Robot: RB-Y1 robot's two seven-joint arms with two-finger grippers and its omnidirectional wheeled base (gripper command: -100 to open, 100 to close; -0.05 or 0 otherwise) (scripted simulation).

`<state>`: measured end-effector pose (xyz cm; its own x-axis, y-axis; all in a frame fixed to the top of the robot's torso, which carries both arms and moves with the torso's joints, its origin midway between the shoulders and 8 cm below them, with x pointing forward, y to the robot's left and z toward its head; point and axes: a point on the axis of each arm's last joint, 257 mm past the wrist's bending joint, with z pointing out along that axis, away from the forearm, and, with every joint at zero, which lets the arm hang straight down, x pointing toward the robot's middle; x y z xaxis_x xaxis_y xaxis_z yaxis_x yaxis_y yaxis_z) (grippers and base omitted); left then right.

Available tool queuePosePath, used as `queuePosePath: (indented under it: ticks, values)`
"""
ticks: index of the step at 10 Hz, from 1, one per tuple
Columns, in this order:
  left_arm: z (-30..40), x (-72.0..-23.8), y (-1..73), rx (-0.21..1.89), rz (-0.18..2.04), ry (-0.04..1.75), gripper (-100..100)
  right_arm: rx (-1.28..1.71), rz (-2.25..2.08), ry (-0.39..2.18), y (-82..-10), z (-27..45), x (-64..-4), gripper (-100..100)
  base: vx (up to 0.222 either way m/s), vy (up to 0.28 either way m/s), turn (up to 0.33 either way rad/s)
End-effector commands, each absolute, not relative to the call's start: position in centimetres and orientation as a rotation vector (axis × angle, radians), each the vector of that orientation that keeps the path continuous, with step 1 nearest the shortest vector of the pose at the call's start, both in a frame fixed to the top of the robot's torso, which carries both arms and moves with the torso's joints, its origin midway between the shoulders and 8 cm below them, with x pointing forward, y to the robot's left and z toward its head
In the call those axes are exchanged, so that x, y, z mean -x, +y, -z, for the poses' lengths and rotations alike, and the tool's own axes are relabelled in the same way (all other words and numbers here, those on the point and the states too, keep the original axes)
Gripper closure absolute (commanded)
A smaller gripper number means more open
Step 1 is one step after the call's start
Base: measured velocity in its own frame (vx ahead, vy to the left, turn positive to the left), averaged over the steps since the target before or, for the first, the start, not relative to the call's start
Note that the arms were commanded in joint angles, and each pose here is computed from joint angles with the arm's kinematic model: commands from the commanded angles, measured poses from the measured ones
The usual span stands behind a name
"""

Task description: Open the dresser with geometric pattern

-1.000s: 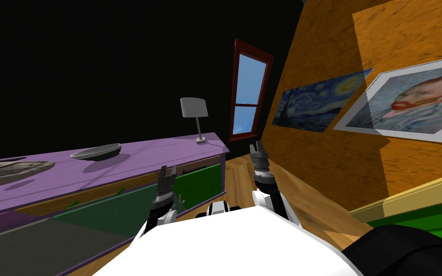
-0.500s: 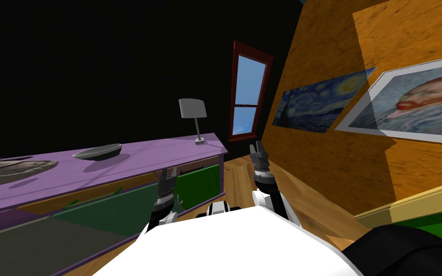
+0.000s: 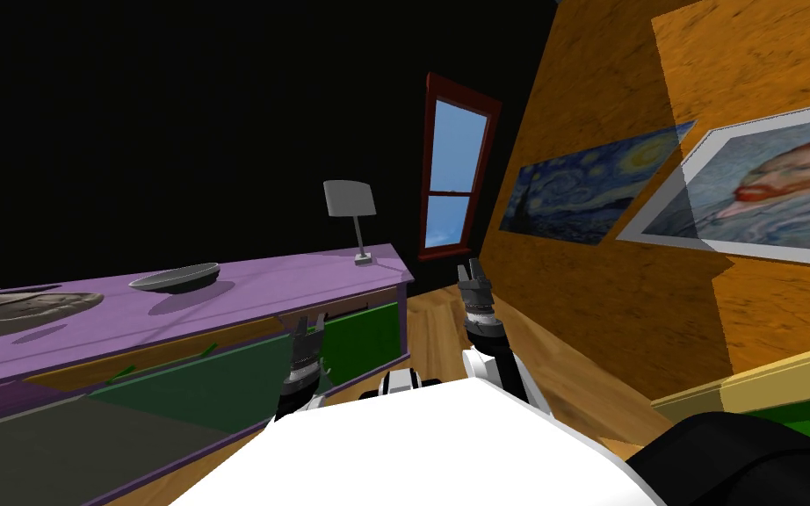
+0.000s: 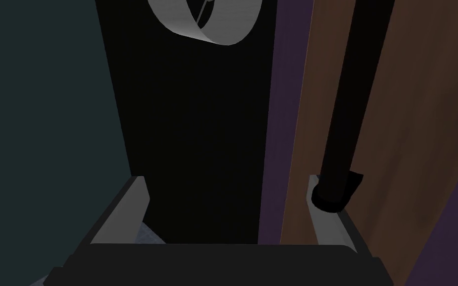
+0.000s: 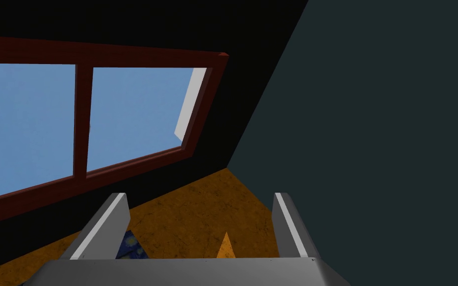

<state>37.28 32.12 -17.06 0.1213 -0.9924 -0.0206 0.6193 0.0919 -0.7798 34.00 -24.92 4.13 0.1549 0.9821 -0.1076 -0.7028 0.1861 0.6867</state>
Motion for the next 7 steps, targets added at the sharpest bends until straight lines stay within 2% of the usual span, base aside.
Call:
queuePosePath:
  ticks: [1,7]
  values:
    - [18.8,-37.3,32.4,0.745,1.326,0.675,-100,-0.553,-1.299,0.618,-24.9,-4.1,-34.0,0,0.023,-0.043,0.025]
    - [21.8,-36.8,32.6,0.791,1.311,0.678,-100,-0.553,-1.299,0.618,-24.9,-4.1,-34.0,0,0.012,-0.05,0.007]
